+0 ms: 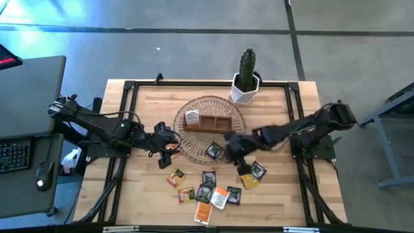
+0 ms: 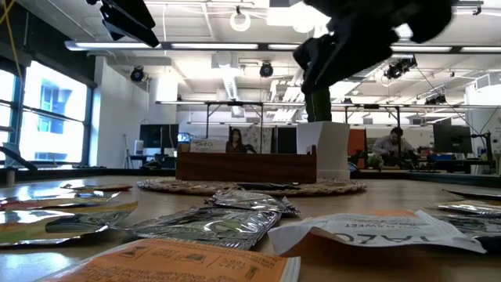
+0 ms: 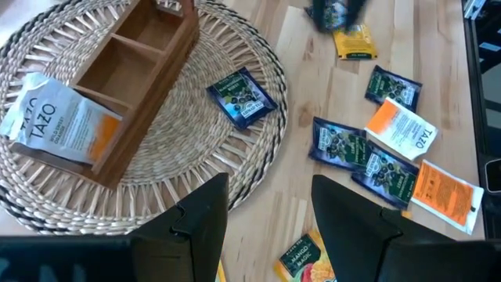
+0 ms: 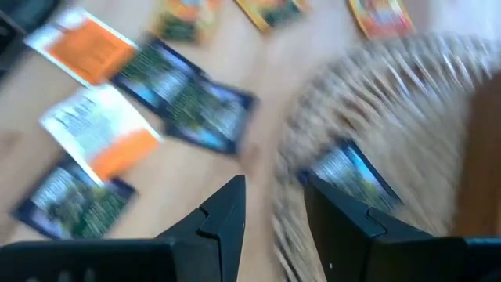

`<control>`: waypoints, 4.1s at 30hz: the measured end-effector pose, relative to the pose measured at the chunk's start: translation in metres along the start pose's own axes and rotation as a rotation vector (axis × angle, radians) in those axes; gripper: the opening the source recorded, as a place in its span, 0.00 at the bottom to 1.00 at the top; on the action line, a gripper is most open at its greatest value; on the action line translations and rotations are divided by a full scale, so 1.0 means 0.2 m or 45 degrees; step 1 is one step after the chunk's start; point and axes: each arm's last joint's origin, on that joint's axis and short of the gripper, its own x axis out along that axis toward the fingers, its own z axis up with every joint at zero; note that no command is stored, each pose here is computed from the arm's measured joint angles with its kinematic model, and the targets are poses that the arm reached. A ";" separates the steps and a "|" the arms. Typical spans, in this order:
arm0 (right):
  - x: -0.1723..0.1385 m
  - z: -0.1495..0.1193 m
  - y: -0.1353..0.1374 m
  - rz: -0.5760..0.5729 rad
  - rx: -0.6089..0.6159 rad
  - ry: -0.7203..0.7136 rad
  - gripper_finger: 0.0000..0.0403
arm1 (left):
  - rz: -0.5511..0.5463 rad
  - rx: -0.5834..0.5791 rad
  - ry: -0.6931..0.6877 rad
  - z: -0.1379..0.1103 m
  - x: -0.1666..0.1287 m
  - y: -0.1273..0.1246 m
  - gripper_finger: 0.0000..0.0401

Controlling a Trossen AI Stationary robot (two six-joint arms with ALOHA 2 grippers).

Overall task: Pick & Place Tea
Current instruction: Put the orange tea pack into the left section of the wooden organizer

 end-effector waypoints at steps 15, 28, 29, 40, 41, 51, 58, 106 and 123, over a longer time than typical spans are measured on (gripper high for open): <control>0.20 -0.20 0.41 0.115 -0.302 -0.300 0.32 | -0.004 -0.001 -0.003 0.00 0.00 0.00 0.45; 0.51 -0.21 0.67 0.176 -0.536 -0.377 0.32 | 0.007 -0.007 -0.105 0.03 0.00 -0.01 0.45; 0.53 -0.20 0.68 0.158 -0.545 -0.344 0.32 | 0.000 -0.012 -0.118 0.04 0.00 -0.01 0.45; 0.55 -0.04 0.74 0.223 -0.456 -0.200 0.32 | -0.117 -0.015 -0.071 0.04 0.00 -0.03 0.45; 0.55 -0.02 0.76 0.250 -0.473 -0.204 0.32 | -0.134 -0.015 -0.062 0.04 0.00 -0.03 0.45; 0.58 -0.06 0.79 0.196 -0.539 -0.051 0.32 | -0.160 0.009 -0.016 0.03 0.03 -0.04 0.45; 0.61 -0.10 0.76 0.134 -0.608 0.032 0.32 | -0.161 0.007 -0.020 0.03 0.02 -0.04 0.45; 0.55 -0.02 0.34 -0.022 -0.202 0.115 0.44 | -0.218 -0.051 0.036 0.02 0.02 -0.05 0.45; 0.63 -0.11 0.19 0.095 -0.031 0.233 0.23 | -0.210 -0.094 0.045 0.02 0.02 -0.04 0.45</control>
